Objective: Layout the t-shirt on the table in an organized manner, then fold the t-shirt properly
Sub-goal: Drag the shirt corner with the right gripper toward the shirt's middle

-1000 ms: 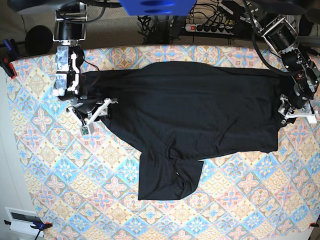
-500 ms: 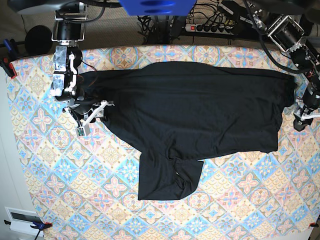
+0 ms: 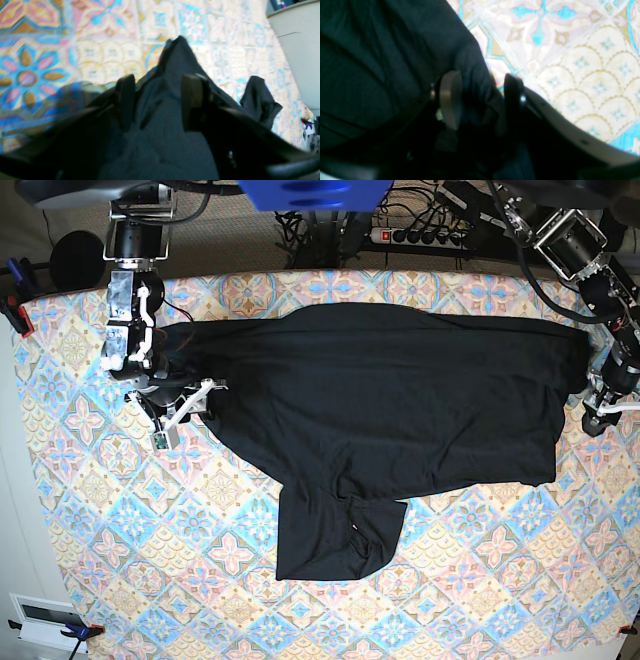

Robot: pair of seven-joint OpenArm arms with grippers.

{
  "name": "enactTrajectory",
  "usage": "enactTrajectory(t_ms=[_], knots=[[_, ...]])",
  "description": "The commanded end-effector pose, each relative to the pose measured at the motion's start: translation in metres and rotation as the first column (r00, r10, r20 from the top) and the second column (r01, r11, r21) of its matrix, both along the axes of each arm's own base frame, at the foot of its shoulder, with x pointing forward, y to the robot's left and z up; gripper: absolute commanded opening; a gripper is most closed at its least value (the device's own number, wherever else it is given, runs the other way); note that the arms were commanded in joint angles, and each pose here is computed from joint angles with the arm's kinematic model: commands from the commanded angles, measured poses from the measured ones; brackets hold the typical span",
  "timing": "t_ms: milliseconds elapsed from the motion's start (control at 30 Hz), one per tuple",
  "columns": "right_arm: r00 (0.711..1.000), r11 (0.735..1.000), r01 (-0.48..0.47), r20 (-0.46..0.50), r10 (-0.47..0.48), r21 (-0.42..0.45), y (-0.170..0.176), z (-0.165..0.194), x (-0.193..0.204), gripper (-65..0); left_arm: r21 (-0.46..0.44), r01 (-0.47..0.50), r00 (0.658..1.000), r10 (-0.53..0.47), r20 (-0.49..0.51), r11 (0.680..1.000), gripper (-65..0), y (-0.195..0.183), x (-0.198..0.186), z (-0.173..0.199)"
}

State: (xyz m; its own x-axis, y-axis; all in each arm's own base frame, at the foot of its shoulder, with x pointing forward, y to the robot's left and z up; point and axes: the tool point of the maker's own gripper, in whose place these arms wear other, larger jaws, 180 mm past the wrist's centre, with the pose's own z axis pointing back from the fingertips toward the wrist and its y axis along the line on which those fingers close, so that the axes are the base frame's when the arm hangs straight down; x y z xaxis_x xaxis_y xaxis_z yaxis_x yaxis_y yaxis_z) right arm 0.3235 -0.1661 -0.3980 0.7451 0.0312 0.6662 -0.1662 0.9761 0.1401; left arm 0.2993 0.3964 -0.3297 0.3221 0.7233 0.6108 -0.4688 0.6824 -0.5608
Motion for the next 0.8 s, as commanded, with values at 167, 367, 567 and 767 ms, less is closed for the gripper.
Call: enactTrajectory(t_ms=[167,367,567,767], knots=[[0.994,1.0,0.002,0.106,-0.003,0.009,-0.002,0.023,0.019,-38.4,0.041,-0.005,0.999,0.003,0.054,0.999,-36.0,0.01,0.008,0.023],[0.992,1.0,0.004,0.126,-0.006,0.012,-0.002,0.027,0.022,-38.4,0.045,-0.007,0.998,0.004,0.061,0.999,-36.0,0.011,0.009,0.025],[0.99,1.0,0.006,0.138,-0.009,0.017,-0.001,0.026,0.024,-38.4,0.067,-0.012,0.997,0.007,0.072,0.998,-36.1,0.018,0.012,0.034],[0.99,1.0,0.008,0.14,-0.011,0.022,0.0,0.027,0.025,-38.4,0.149,-0.014,0.999,0.007,0.052,0.989,-36.1,0.025,0.031,0.046]])
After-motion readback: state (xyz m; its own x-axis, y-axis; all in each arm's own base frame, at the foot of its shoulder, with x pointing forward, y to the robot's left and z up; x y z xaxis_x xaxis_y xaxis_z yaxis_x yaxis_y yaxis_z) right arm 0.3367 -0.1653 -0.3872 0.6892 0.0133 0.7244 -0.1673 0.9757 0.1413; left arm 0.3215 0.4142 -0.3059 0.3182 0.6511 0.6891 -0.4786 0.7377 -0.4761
